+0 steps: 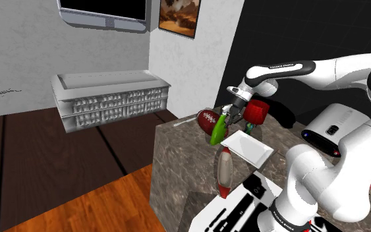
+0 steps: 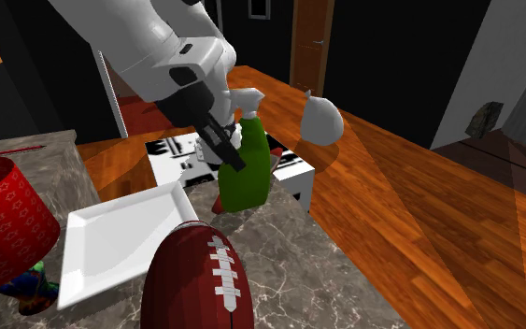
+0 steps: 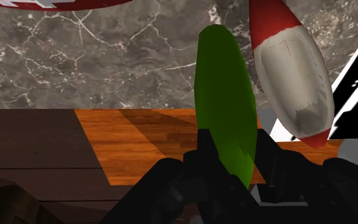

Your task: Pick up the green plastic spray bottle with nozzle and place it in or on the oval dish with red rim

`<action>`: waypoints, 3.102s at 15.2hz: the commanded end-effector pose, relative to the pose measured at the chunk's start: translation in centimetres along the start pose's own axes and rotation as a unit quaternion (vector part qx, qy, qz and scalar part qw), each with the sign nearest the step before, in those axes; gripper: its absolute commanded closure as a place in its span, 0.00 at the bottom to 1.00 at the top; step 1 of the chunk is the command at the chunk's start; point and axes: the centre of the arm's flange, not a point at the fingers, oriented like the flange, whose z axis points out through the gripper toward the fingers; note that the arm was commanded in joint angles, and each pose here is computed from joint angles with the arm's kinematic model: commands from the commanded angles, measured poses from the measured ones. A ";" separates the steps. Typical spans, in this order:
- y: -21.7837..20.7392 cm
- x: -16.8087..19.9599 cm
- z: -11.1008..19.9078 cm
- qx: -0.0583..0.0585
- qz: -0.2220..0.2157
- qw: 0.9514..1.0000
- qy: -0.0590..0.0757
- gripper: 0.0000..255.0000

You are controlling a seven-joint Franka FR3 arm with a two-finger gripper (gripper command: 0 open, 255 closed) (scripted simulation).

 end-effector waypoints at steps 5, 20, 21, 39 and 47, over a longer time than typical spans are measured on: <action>-0.1 1.7 -2.7 0.000 0.000 1.000 0.000 1.00; -14.1 8.2 -0.8 0.000 0.000 1.000 0.000 1.00; -14.1 7.9 -0.3 0.000 0.000 1.000 0.000 1.00; -14.0 4.6 5.4 0.000 0.000 1.000 0.000 1.00; -14.0 4.6 5.4 0.000 0.000 1.000 0.000 0.00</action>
